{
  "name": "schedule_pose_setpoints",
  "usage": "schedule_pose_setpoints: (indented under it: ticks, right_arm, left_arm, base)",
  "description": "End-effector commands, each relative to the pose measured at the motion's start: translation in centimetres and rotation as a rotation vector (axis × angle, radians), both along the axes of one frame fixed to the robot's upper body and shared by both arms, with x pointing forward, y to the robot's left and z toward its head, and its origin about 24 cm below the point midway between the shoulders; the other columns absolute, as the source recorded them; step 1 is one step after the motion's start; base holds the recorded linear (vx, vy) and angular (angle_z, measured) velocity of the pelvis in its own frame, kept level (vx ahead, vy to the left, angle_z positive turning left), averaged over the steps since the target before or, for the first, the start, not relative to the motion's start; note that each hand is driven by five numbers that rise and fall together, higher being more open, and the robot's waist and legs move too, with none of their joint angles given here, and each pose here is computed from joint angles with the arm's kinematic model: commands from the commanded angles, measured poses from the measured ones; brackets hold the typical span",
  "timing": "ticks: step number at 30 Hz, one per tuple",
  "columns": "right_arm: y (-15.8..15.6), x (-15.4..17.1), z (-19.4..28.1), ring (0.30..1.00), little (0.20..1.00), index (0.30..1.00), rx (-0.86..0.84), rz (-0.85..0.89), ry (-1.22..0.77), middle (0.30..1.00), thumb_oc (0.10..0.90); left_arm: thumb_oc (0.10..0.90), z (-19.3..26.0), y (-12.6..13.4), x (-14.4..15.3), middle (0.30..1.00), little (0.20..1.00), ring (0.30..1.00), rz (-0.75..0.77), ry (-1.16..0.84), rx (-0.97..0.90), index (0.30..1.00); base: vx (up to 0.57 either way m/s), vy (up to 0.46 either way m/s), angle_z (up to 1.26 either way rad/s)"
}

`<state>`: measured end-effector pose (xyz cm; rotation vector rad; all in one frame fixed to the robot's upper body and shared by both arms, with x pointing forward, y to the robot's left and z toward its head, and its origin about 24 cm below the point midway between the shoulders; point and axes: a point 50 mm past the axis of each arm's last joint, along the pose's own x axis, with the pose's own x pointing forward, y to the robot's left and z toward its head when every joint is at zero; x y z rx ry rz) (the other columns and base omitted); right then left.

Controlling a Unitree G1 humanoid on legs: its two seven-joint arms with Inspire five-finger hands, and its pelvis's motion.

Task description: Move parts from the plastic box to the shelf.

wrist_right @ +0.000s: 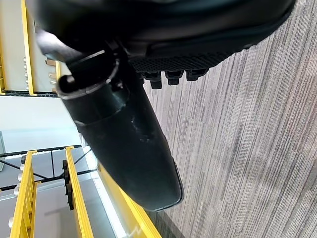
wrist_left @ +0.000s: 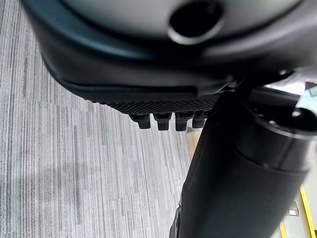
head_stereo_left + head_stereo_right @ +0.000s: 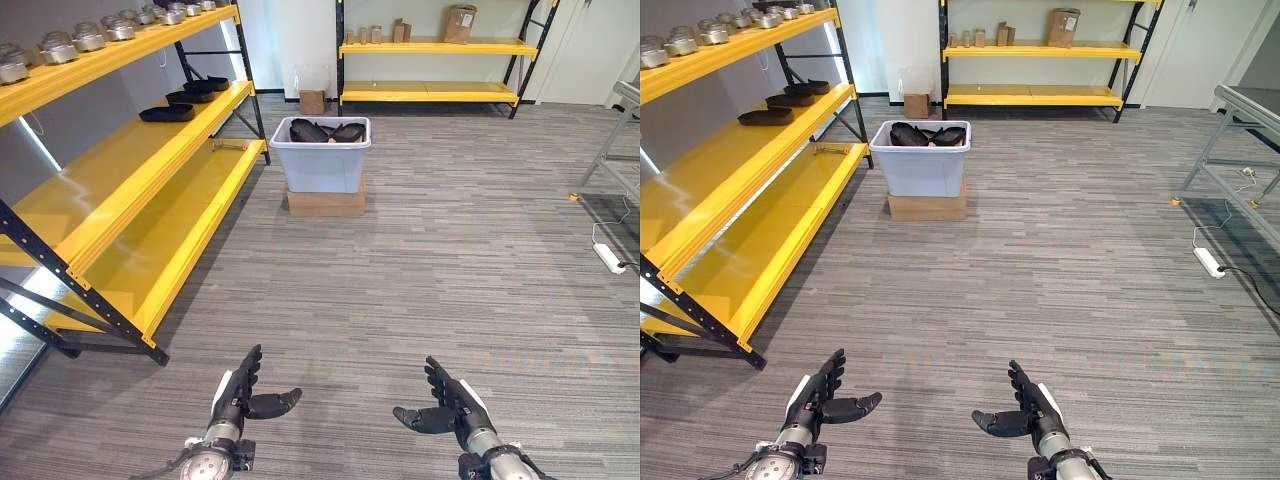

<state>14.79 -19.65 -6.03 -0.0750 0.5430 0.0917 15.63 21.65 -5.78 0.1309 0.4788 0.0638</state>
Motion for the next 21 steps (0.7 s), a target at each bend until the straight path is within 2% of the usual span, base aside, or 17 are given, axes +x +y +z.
schedule_pose_setpoints:
  ticks: [1, 15, 21]
  right_arm:
    - [0.0, 4.3, 4.4, 1.0, 1.0, 1.0, 0.005, 0.041, -0.283, 1.0, 0.9]
    - [-0.1, 4.7, 4.4, 1.0, 1.0, 1.0, 0.008, 0.028, -0.288, 1.0, 0.9]
    - [0.2, 5.5, 4.6, 1.0, 1.0, 1.0, 0.012, 0.036, -0.301, 1.0, 0.9]
  left_arm:
    - [0.9, 3.7, 0.9, 3.9, 1.0, 1.0, 1.0, -0.015, -0.245, 0.046, 1.0]
    - [0.9, 4.0, 0.7, 4.4, 1.0, 1.0, 1.0, -0.02, -0.261, 0.042, 1.0]
    - [0.9, 4.7, 0.6, 5.4, 1.0, 1.0, 1.0, -0.042, -0.294, 0.05, 1.0]
  base:
    - [0.0, 0.0, 0.0]
    - [0.0, 0.0, 0.0]
    - [-0.01, 0.071, 0.04]
